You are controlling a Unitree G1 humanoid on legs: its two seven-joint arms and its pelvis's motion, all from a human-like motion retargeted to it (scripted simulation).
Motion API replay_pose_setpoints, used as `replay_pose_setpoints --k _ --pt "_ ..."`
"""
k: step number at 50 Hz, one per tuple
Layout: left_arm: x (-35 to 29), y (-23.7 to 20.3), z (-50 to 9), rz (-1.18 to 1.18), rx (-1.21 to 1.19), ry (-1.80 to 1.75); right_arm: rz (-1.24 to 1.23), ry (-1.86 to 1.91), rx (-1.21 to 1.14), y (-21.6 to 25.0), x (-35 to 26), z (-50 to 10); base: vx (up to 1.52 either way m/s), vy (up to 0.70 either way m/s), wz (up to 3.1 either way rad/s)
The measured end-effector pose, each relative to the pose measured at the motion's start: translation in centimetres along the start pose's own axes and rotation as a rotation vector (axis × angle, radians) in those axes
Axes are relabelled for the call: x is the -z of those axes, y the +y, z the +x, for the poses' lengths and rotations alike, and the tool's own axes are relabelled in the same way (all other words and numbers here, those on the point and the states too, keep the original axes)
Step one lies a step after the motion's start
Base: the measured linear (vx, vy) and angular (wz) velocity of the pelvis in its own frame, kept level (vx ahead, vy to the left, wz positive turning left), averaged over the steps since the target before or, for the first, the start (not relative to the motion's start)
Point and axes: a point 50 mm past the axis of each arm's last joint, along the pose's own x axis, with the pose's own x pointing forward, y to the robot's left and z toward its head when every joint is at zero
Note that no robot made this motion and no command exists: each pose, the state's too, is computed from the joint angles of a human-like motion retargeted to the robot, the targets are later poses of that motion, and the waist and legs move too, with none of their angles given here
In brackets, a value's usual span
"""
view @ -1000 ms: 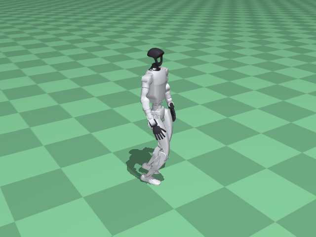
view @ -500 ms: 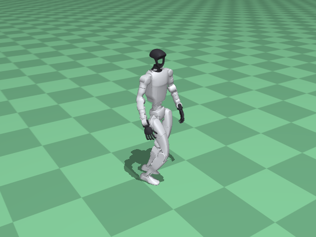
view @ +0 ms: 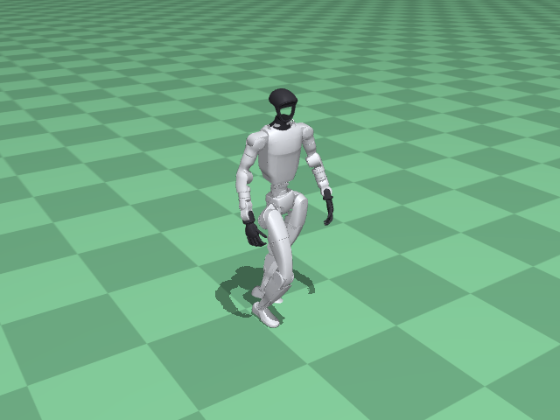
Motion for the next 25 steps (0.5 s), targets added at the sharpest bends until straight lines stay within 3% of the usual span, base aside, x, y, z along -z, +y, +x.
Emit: replay_pose_setpoints --k 10,25 --pt "-0.2 -0.3 -0.2 -0.061 0.029 -0.033 0.027 -0.109 0.066 -1.9 -2.9 0.1 0.18 -0.18 -0.41" --pt "-1.4 0.3 -0.4 -0.221 -0.032 -0.129 -0.168 -0.463 -0.001 -0.9 -14.1 -0.3 0.16 -0.11 -0.67"
